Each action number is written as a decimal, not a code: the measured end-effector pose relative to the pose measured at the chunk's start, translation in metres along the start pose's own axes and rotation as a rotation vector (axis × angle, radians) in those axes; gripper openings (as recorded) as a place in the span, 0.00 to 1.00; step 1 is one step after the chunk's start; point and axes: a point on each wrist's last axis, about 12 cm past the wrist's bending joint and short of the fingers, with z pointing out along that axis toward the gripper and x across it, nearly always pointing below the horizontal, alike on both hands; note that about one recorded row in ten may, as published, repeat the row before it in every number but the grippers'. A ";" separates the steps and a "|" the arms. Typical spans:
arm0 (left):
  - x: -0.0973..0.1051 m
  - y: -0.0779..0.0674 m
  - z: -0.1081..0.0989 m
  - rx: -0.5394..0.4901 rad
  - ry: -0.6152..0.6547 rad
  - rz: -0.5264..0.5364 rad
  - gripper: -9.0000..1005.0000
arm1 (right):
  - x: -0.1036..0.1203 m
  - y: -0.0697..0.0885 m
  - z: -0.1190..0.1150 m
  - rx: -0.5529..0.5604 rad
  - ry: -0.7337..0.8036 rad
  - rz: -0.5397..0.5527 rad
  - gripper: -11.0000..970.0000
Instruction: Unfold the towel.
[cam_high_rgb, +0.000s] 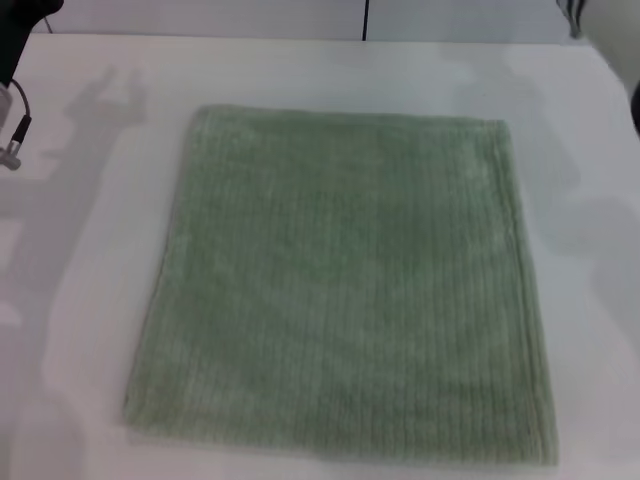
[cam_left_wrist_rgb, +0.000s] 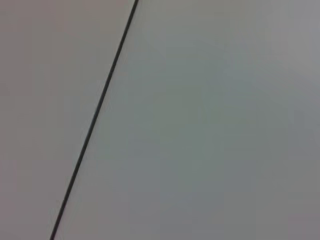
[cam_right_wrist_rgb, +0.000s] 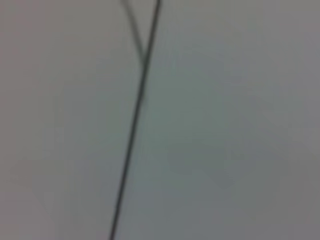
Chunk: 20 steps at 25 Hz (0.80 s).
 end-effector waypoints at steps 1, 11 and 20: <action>0.001 -0.001 0.001 -0.003 0.002 0.011 0.37 | 0.004 -0.003 -0.003 0.019 -0.023 0.008 0.01; 0.016 -0.010 0.007 -0.064 0.064 0.050 0.40 | 0.047 -0.032 -0.056 0.192 -0.237 0.038 0.01; 0.034 -0.023 0.013 -0.105 0.167 0.144 0.42 | 0.084 -0.052 -0.093 0.262 -0.226 0.010 0.01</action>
